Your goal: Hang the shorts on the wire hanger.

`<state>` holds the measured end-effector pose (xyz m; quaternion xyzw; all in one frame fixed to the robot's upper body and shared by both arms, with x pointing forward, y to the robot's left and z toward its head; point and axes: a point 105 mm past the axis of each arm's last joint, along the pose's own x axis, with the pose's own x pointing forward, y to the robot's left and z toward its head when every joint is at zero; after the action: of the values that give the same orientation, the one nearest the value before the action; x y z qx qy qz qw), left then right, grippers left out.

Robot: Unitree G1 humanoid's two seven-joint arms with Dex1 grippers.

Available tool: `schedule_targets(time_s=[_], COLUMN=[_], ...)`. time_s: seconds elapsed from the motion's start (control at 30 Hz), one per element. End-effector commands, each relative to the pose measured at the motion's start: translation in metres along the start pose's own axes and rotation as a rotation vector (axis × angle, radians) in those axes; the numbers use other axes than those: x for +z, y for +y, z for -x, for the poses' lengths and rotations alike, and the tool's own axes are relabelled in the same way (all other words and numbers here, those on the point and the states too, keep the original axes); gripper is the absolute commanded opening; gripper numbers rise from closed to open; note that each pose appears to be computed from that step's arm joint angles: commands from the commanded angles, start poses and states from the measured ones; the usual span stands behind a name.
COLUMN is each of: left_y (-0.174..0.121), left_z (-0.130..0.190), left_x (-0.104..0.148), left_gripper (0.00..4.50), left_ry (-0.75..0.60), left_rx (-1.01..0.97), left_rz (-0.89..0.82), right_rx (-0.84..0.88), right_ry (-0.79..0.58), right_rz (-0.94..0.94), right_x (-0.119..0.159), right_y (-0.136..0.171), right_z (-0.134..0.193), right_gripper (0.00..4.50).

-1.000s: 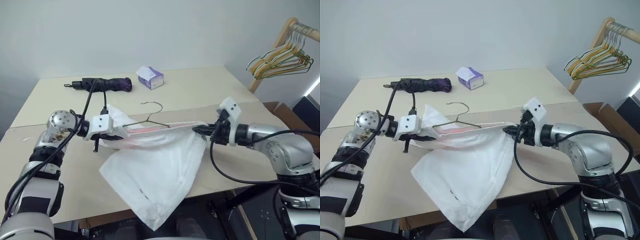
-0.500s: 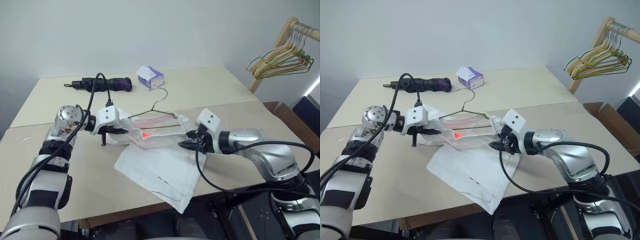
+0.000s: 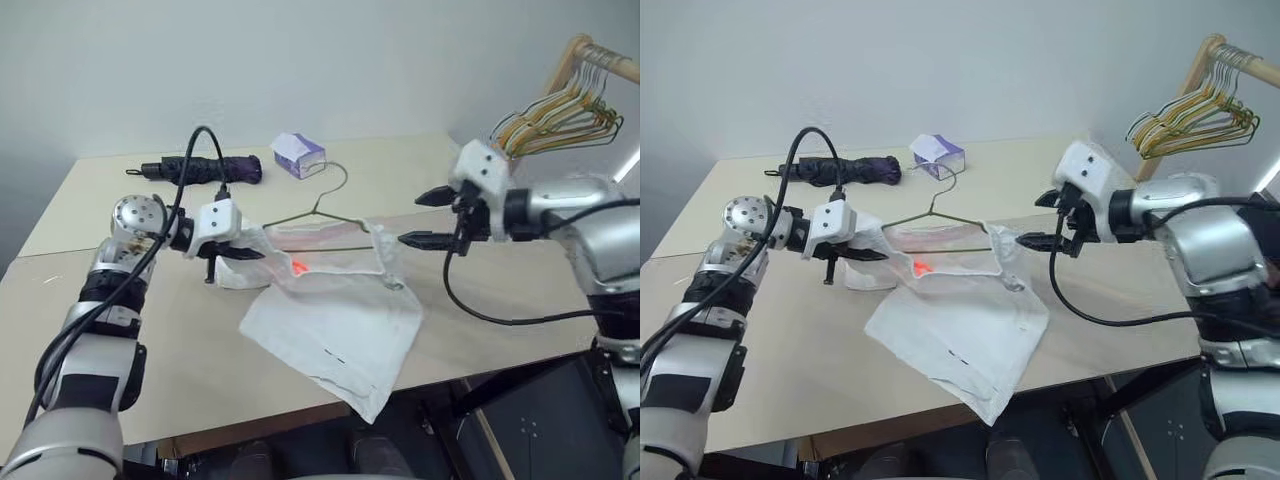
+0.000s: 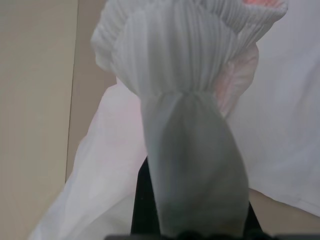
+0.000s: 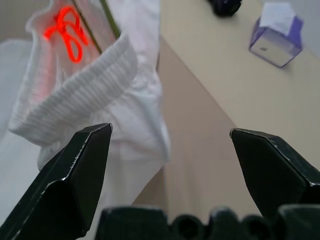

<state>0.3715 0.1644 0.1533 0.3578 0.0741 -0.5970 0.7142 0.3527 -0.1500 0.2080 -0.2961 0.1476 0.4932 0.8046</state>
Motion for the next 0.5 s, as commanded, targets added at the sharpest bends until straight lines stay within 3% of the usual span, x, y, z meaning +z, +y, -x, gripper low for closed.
schedule_targets(time_s=[0.03,0.2,0.3,0.5], left_y=[0.014,0.014,0.015,0.014], left_z=[0.003,-0.003,-0.004,-0.004], left_x=[0.026,0.031,0.032,0.032], left_gripper=[0.00,0.00,0.00,0.00], left_ry=[-0.065,-0.070,-0.072,-0.079], left_rx=[0.037,0.024,0.025,0.026], left_rz=[-0.075,-0.094,-0.096,-0.100], right_rx=[0.056,0.117,0.174,0.192], right_ry=[0.048,0.101,0.125,0.158], right_rz=[0.109,0.165,0.202,0.219], right_x=[0.005,0.004,0.004,-0.004], right_y=[-0.003,-0.004,0.002,0.002], right_z=[-0.014,-0.037,-0.042,-0.043], right_gripper=[4.43,4.43,3.91,1.90])
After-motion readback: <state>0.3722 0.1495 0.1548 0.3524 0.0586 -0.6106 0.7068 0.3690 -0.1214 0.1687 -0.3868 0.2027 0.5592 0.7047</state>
